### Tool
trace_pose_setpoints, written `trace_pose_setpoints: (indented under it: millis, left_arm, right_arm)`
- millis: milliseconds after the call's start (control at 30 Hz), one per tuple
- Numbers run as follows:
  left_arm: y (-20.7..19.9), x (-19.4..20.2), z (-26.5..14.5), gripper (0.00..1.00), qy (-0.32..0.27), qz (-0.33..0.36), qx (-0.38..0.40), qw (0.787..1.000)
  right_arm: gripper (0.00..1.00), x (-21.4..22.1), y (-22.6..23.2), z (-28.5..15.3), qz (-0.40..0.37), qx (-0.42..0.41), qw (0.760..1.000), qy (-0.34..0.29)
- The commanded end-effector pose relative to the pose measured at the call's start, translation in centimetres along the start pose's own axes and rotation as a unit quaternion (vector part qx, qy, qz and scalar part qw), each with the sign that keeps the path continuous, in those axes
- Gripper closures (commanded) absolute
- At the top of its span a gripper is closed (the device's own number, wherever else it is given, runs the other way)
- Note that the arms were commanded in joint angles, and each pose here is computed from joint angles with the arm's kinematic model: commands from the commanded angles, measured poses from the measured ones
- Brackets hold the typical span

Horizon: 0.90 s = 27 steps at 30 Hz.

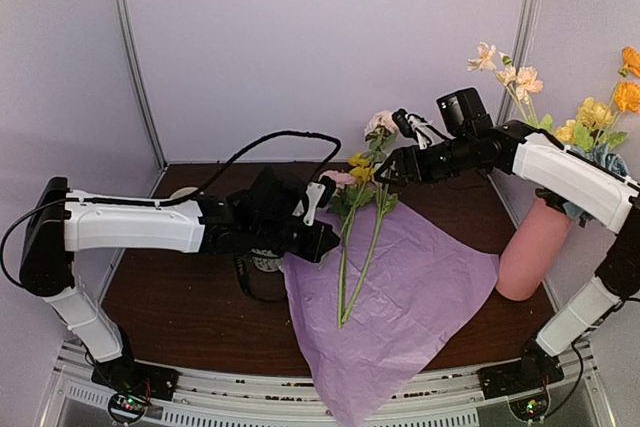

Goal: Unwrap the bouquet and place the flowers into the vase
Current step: Pass from the left arm to the right

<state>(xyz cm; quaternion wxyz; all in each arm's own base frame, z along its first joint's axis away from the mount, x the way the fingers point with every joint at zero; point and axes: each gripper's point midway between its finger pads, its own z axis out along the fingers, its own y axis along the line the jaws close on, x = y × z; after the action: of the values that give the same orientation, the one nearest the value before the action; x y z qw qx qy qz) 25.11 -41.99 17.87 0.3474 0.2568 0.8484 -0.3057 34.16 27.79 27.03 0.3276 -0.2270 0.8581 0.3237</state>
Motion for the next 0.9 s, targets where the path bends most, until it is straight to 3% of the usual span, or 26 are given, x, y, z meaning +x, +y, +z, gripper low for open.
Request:
trace_pose_setpoints:
  millis: [0, 233, 333, 500, 600, 733, 800, 867]
  left_arm:
    - [-3.6, -3.9, -1.7, 1.00, -0.084, 0.014, 0.052, 0.995]
    - [-4.8, -3.4, -2.0, 1.00, -0.083, 0.033, 0.049, 0.995]
    - [-4.8, -3.3, -1.9, 1.00, -0.081, 0.037, 0.047, 0.995]
    - [-4.6, -2.8, -1.3, 1.00, -0.071, 0.043, 0.040, 0.996]
    - [-4.5, -2.2, -0.3, 1.00, -0.053, 0.057, 0.033, 0.996]
    - [-4.3, -1.8, 0.8, 0.62, -0.038, 0.088, 0.019, 0.995]
    - [-4.2, -2.2, 1.1, 0.54, -0.039, 0.101, 0.011, 0.994]
    - [-4.2, -2.5, 1.5, 0.54, -0.038, 0.113, 0.005, 0.993]
  right_arm:
    - [0.26, -1.9, 0.6, 1.3, 0.028, -0.028, 0.999, -0.006]
    - [0.28, -4.2, 0.7, 2.2, 0.046, -0.042, 0.998, -0.021]
    - [0.33, -4.5, 0.8, 2.3, 0.051, -0.051, 0.997, -0.026]
    - [0.51, -4.6, 1.3, 2.2, 0.049, -0.068, 0.996, -0.031]
    - [0.75, -4.6, 1.4, 2.0, 0.043, -0.073, 0.996, -0.038]
    - [0.96, -4.2, 1.7, 1.9, 0.041, -0.079, 0.995, -0.036]
    - [1.00, -4.2, 1.9, 1.7, 0.038, -0.083, 0.995, -0.038]
    - [1.00, -4.3, 2.2, 1.4, 0.034, -0.085, 0.995, -0.041]
